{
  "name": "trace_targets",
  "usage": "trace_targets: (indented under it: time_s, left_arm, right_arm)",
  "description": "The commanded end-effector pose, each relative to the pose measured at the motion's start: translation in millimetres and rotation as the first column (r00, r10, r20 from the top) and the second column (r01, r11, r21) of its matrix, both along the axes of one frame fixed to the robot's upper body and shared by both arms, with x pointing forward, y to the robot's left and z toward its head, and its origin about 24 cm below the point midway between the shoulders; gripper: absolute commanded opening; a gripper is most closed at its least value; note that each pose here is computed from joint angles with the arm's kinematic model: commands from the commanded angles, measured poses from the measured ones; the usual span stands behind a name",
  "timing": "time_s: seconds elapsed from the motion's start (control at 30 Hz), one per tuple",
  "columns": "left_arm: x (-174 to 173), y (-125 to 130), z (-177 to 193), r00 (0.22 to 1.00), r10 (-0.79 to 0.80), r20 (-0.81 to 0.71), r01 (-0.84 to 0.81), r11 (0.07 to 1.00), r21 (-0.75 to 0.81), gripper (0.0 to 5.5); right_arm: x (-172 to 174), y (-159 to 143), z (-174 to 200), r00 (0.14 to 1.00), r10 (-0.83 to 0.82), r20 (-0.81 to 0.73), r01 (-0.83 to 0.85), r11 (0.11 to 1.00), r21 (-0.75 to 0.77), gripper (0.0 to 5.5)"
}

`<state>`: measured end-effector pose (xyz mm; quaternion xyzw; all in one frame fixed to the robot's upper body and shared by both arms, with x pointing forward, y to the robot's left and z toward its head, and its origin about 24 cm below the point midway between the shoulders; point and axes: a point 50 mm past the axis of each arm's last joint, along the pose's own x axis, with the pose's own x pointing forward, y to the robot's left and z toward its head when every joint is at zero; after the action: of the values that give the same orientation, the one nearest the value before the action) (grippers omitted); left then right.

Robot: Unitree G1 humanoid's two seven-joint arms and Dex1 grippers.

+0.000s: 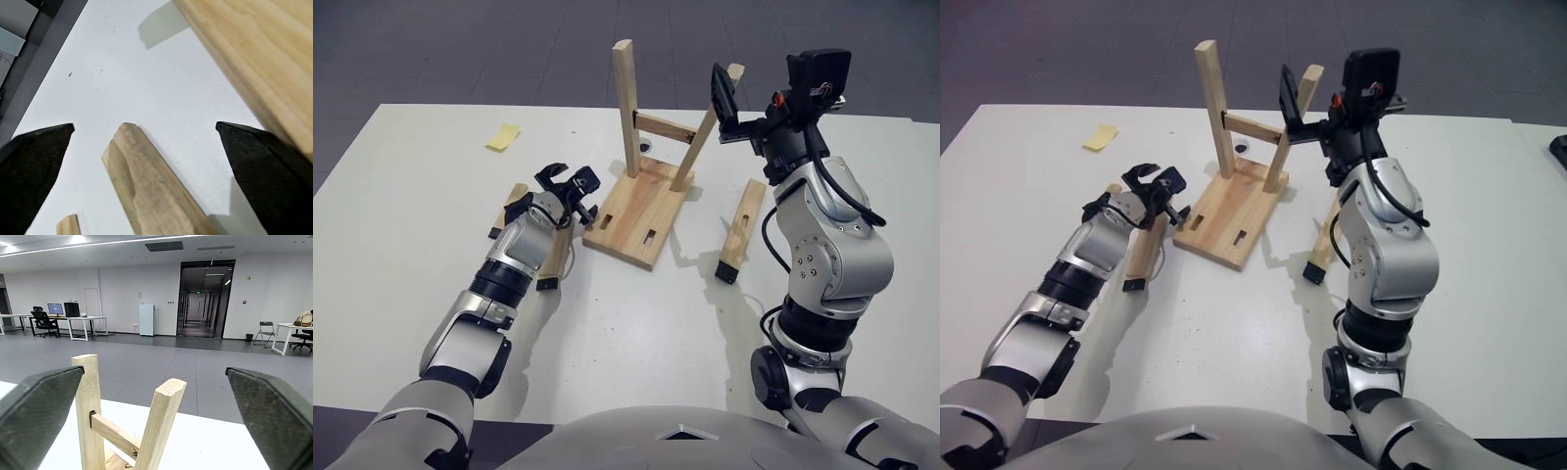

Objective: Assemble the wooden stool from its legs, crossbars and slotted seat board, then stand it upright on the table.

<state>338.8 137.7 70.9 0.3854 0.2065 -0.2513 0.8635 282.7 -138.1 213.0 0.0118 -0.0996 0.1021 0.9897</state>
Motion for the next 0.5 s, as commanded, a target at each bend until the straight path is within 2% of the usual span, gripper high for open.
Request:
trace_targets:
  time_s: [0.03, 0.17, 0.3, 0.43, 0.5]
  left_arm:
    - [-16.0, -11.5, -20.8, 0.99, -0.048, -0.134, 0.042, 0.998, -0.048, 5.4]
    - [-19.0, -21.3, -17.0, 0.987, -0.077, -0.143, 0.063, 0.993, -0.102, 5.4]
    - [-19.2, -24.6, -9.0, 0.99, -0.086, -0.109, 0.076, 0.993, -0.093, 5.4]
    - [-12.1, -14.5, 8.1, 1.0, -0.014, -0.02, 0.012, 0.997, -0.082, 5.4]
    - [-9.1, -6.3, 26.3, 0.996, 0.045, 0.071, -0.037, 0.993, -0.114, 5.4]
  right_arm:
    - [2.9, -7.9, -9.8, 0.998, -0.051, -0.026, 0.051, 0.999, -0.01, 5.39]
    - [4.9, -10.8, -14.8, 0.997, -0.073, -0.034, 0.073, 0.997, -0.01, 5.39]
    - [6.4, -13.6, -20.7, 0.995, -0.091, -0.047, 0.09, 0.996, -0.006, 5.39]
    - [5.8, -18.0, -25.5, 0.992, -0.111, -0.057, 0.11, 0.994, -0.009, 5.39]
    - [4.6, -20.6, -27.0, 0.991, -0.117, -0.06, 0.116, 0.993, -0.012, 5.39]
